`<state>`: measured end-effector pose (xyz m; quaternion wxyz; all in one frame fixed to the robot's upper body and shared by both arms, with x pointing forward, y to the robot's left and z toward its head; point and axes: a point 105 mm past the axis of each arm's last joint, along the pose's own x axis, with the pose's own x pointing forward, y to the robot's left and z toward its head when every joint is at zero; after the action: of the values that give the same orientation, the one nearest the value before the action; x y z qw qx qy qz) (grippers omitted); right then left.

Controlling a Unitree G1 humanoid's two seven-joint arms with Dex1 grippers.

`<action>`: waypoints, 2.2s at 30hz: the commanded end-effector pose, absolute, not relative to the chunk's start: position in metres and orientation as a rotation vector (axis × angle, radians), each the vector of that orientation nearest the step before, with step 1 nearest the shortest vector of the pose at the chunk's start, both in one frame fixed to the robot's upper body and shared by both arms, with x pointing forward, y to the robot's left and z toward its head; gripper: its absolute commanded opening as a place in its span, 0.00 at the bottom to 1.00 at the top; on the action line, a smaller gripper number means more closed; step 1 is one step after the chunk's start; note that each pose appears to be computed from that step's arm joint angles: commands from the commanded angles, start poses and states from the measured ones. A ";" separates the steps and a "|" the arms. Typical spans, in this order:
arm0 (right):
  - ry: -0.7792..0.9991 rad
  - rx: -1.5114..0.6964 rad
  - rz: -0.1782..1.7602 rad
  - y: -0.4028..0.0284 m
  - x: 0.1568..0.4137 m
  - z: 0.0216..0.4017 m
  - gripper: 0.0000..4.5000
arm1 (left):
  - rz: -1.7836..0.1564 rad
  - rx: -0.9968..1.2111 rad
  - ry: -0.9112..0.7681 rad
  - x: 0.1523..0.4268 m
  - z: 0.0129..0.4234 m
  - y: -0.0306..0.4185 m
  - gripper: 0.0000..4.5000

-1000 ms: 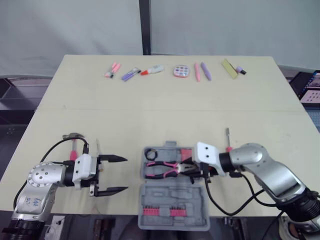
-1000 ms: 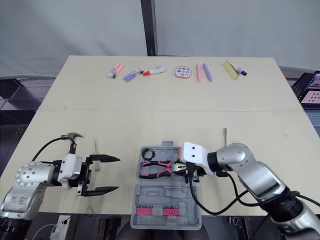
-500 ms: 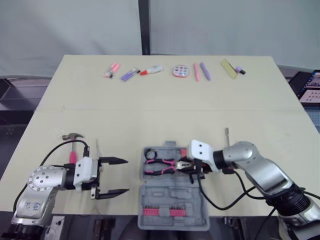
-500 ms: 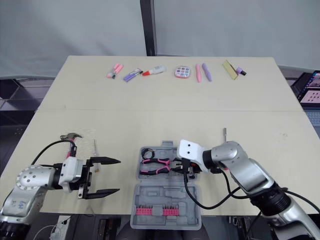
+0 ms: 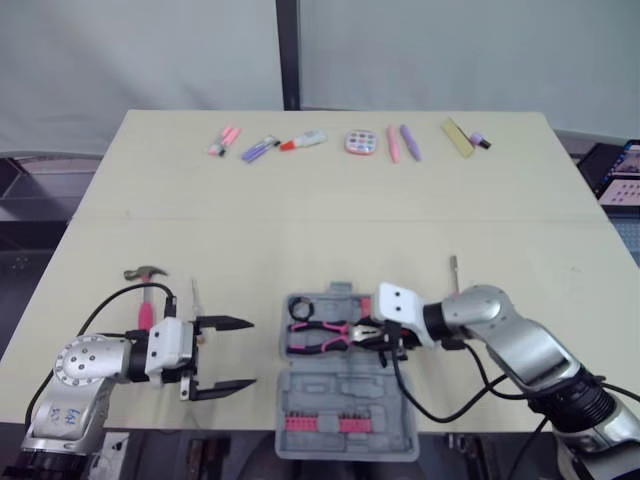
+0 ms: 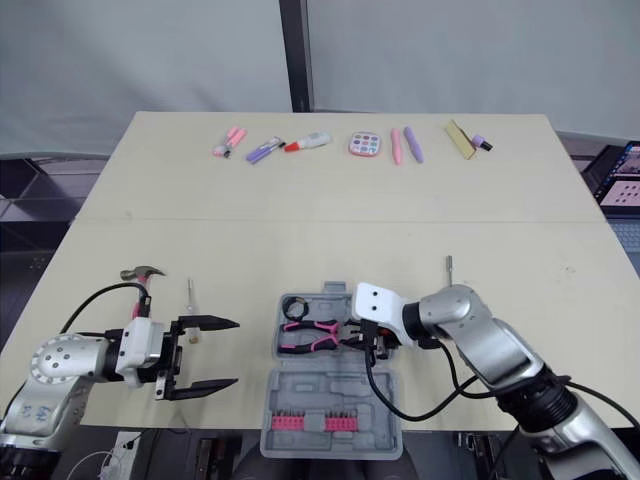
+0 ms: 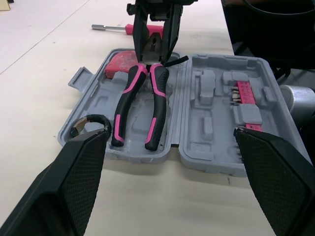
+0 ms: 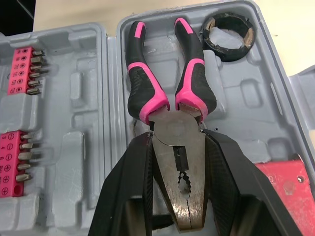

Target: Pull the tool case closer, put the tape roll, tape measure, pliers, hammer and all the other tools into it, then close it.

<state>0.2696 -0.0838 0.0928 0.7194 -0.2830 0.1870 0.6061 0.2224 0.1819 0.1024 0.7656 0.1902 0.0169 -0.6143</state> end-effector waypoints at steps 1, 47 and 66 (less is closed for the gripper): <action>0.359 -0.640 1.357 -0.077 0.269 0.101 0.22 | -1.328 0.433 0.032 0.221 0.103 0.183 0.97; 0.353 -0.594 1.339 -0.083 0.268 0.099 0.99 | -1.361 0.445 0.018 0.224 0.110 0.165 1.00; 0.225 -0.397 1.335 -0.061 0.270 0.099 0.00 | -1.358 0.414 0.006 0.224 0.106 0.159 1.00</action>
<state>0.2702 -0.0637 0.0927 0.7607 -0.1852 0.1265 0.6091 0.2264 0.1635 0.1019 0.7624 0.1874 0.0153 -0.6191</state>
